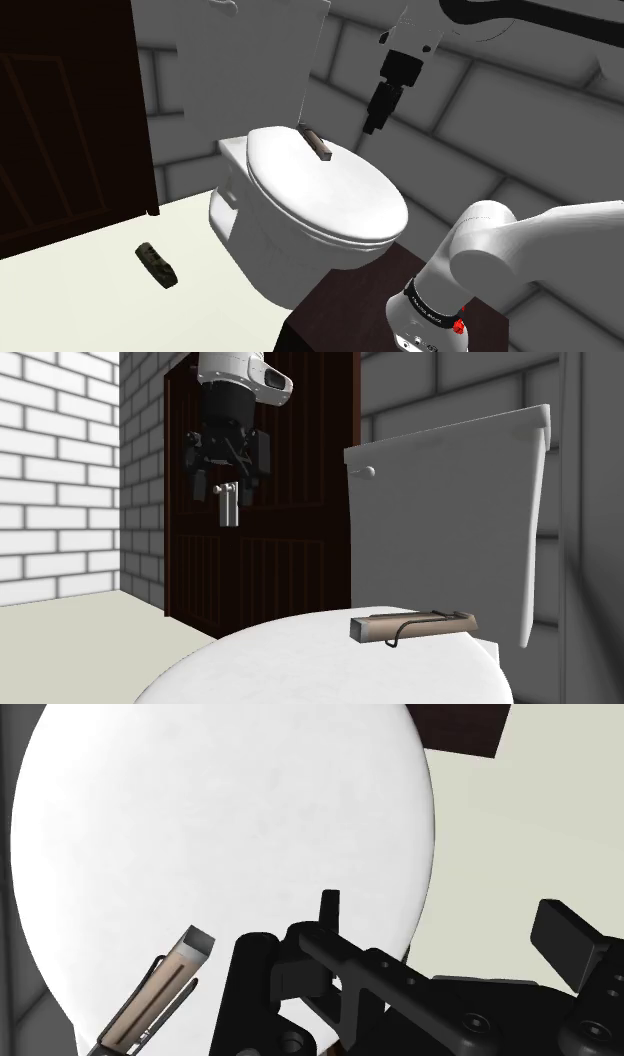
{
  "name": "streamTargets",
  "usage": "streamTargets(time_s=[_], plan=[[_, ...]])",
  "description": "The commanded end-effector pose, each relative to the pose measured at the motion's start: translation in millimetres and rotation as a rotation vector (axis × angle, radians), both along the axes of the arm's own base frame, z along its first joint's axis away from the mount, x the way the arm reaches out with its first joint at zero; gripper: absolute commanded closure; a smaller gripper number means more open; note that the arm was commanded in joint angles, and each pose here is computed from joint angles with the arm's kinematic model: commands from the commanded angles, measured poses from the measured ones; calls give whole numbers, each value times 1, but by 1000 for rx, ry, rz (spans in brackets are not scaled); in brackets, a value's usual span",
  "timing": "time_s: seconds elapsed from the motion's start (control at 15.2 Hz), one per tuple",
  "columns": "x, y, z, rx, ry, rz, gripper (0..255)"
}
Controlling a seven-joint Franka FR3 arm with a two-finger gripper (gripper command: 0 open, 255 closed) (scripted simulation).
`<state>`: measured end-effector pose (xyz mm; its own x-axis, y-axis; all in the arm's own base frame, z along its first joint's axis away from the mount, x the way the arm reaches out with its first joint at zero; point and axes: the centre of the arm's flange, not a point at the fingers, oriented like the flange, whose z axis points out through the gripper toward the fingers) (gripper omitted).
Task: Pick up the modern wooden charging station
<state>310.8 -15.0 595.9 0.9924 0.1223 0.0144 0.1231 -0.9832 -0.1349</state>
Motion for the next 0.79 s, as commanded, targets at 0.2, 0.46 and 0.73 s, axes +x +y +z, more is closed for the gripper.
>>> streamTargets(time_s=[0.2, 0.46, 0.73], plan=[[33, -14, -16, -4, 6, -52, 0], [75, -35, -38, -9, 13, -121, 0], [116, -58, -61, -15, 20, -190, 0]])
